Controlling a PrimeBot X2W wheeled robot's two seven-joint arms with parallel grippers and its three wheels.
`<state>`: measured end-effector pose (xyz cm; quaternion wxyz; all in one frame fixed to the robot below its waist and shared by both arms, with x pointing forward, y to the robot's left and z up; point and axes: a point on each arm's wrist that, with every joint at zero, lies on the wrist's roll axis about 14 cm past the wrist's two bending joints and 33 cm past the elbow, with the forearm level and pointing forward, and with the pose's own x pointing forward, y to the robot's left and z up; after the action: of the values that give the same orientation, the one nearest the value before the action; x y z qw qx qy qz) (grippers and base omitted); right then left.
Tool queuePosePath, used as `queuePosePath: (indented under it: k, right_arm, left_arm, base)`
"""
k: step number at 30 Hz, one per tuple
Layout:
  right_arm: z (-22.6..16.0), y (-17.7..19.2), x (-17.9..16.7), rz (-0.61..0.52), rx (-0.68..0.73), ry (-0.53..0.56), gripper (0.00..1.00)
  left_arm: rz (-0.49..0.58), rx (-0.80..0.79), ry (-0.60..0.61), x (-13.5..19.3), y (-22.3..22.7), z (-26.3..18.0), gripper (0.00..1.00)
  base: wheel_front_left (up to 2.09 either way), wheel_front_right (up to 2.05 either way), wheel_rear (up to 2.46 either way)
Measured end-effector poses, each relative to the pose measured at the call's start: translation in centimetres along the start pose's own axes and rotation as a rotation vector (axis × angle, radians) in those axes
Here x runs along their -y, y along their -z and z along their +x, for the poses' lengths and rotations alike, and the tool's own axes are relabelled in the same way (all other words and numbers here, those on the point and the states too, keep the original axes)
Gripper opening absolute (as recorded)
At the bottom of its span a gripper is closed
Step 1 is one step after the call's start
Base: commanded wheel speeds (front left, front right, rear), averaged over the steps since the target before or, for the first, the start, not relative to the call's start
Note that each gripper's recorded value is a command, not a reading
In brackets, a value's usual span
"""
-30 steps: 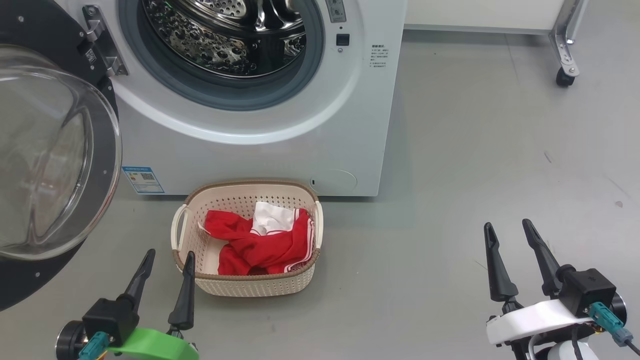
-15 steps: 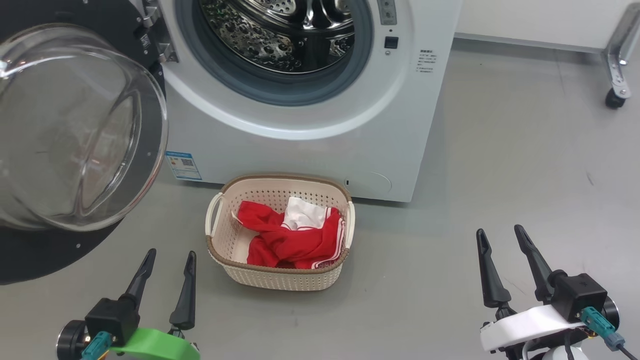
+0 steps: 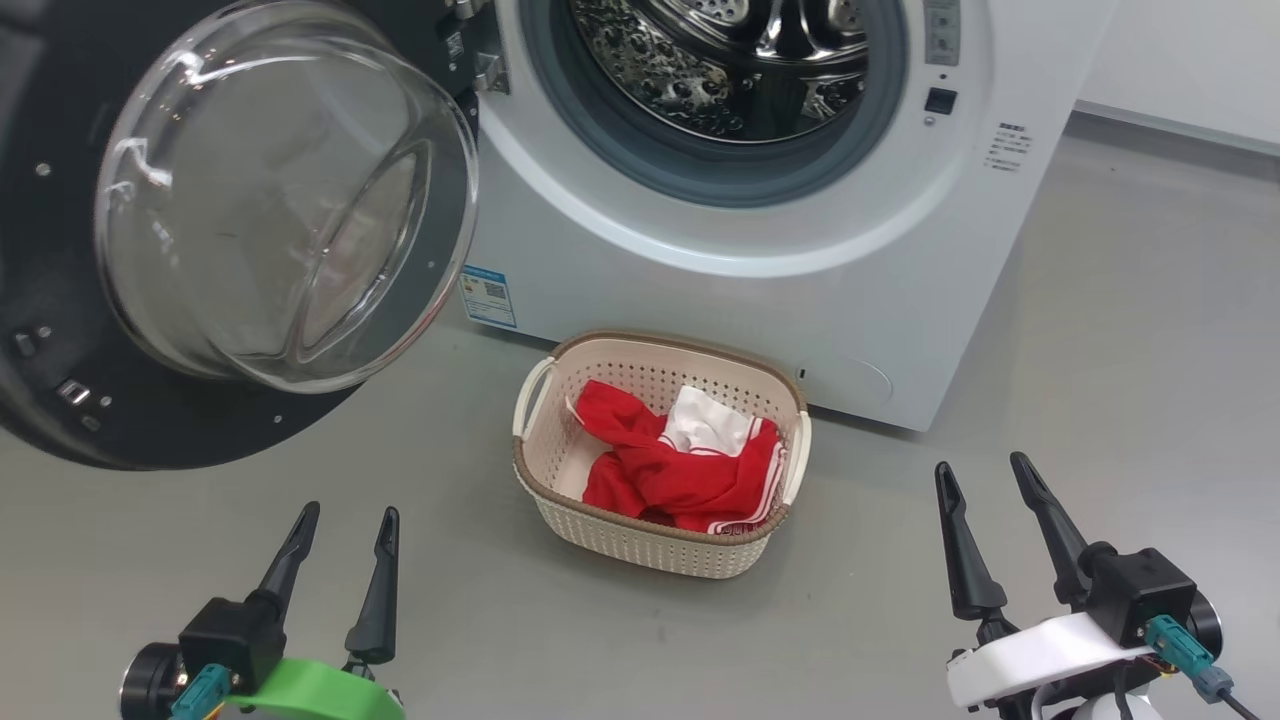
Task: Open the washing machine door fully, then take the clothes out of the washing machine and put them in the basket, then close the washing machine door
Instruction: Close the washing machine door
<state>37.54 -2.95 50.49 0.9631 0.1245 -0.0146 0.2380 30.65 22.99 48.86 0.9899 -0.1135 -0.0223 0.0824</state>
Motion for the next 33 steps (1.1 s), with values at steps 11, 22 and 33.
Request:
queuePosePath:
  k: [11, 22, 33]
  right_arm:
    - [1.8, 1.2, -4.2, 0.014, -0.033, -0.138, 1.0]
    - [2.5, 2.3, -8.0, 0.026, -0.068, -0.258, 1.0]
    - [2.9, 2.7, -9.0, 0.033, -0.079, -0.295, 1.0]
  left_arm:
    - [0.005, 0.033, -0.12, -3.4, -1.0, -2.5, 1.0]
    - [0.012, 0.068, -0.227, -6.2, -2.1, -4.7, 1.0]
    - [0.016, 0.073, -0.262, -7.0, -2.3, -5.3, 1.0]
  base:
    - [0.0, 0.0, 0.0]
    - [0.0, 0.0, 0.0]
    - [0.0, 0.0, 0.0]
